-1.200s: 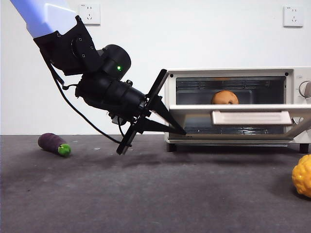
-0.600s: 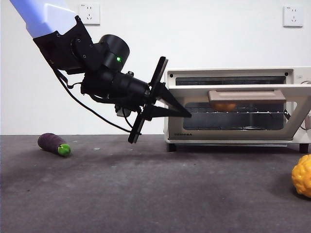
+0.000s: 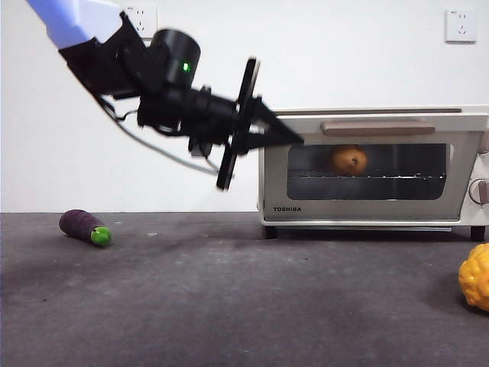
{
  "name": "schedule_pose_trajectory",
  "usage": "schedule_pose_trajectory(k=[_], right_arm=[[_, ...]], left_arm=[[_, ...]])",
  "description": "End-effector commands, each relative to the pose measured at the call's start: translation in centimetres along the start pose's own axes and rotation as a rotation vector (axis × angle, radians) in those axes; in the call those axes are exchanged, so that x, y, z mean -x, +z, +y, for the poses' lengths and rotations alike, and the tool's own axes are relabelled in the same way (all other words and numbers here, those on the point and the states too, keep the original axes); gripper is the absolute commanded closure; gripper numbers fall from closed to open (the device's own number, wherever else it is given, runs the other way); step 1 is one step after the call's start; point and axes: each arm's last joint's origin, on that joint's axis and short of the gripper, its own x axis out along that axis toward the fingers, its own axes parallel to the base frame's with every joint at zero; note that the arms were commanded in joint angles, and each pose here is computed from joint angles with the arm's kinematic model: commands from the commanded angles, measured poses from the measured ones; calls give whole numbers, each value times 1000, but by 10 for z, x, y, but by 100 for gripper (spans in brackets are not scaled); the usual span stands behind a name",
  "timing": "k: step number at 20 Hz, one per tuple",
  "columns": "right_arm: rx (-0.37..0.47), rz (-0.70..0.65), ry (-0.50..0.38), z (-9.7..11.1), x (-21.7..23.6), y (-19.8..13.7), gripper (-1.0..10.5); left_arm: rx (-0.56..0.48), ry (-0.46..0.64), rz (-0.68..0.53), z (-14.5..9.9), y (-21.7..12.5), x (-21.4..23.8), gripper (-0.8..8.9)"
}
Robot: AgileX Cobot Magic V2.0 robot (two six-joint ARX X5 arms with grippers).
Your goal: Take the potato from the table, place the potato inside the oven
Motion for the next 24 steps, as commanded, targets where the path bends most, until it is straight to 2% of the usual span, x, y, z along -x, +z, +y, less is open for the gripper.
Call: schedule_pose_trajectory(k=[1,6,14,19,24], right_arm=[[-23,-15,8,-1,2,1,958],[-20,-13,7,-1,2,0,958],[-20,-13,5,-1,2,0,957],[-20,-13,3,-1,2,0,946],[-14,-3,4,-1,2,-1,945]], left_arm=[[-31,-36,-9,-12,10,2,819],[-91,-88,-1,-44,23,8,819],[-257,-211,109,-97,29,17,818],[-425,-300,247,-133,18,28,819],[-629,-359,342,-173,-13,53,818]])
